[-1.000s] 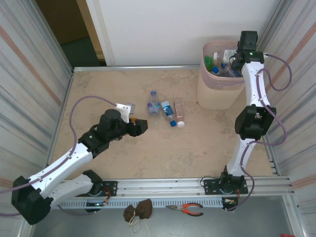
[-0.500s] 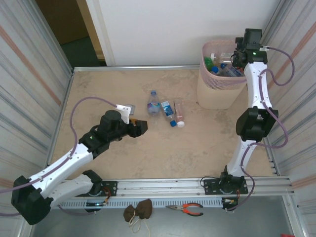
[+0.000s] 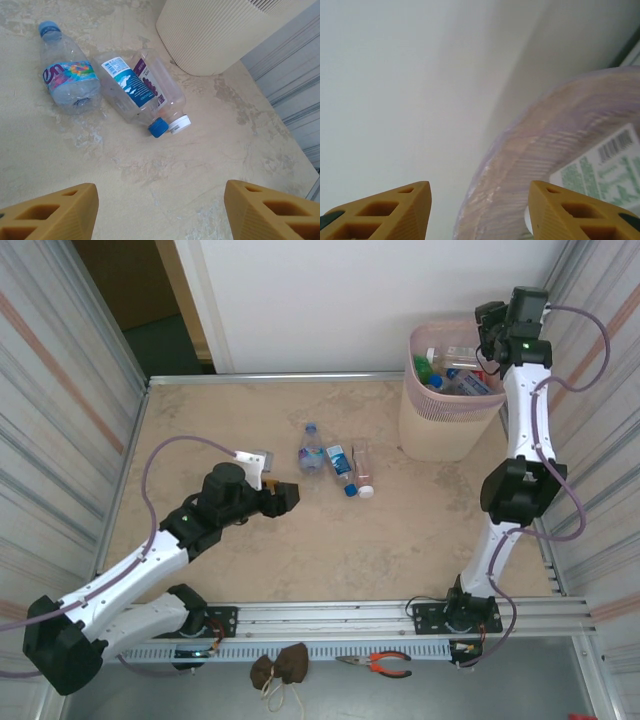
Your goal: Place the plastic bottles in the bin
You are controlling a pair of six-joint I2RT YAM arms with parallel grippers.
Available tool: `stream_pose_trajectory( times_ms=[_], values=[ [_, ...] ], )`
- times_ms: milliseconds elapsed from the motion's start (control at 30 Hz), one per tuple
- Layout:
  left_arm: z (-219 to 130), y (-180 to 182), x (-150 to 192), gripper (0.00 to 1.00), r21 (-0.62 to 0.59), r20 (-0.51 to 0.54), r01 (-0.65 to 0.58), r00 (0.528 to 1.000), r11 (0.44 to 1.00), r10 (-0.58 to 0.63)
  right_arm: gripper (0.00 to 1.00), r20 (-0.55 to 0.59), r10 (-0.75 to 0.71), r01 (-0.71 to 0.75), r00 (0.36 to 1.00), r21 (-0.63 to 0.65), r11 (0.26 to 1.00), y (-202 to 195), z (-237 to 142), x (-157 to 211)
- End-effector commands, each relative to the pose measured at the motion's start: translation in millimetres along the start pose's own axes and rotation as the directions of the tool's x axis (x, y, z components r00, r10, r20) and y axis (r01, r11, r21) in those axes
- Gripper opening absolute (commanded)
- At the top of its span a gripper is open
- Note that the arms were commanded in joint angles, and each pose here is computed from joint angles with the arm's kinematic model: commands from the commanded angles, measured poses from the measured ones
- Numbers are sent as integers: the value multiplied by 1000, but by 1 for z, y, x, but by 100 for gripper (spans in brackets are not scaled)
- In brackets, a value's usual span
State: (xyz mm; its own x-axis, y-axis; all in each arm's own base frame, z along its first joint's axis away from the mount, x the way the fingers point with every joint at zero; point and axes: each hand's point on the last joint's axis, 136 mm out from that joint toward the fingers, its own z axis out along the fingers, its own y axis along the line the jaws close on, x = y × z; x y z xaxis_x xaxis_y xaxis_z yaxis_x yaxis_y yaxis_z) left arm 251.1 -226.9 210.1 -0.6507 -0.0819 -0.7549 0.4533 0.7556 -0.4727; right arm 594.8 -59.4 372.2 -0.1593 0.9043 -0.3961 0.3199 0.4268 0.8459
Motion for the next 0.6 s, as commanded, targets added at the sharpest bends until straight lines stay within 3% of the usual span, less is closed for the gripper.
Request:
stream_pose_trajectory(
  times_ms=[0,333,567],
  values=[
    [4,0,-5,68,8,6,11,1000,1000,-11,52,-81,-58,57,995,-17,998,-13,29,17],
    [11,-1,-8,68,2,-6,4,1000,1000,-4,51,-159,-30,55,987,152,987,-89,61,45],
    [13,-3,-8,68,10,-14,0,1000,1000,1,52,-125,-62,77,990,125,989,-72,36,36]
  ],
)
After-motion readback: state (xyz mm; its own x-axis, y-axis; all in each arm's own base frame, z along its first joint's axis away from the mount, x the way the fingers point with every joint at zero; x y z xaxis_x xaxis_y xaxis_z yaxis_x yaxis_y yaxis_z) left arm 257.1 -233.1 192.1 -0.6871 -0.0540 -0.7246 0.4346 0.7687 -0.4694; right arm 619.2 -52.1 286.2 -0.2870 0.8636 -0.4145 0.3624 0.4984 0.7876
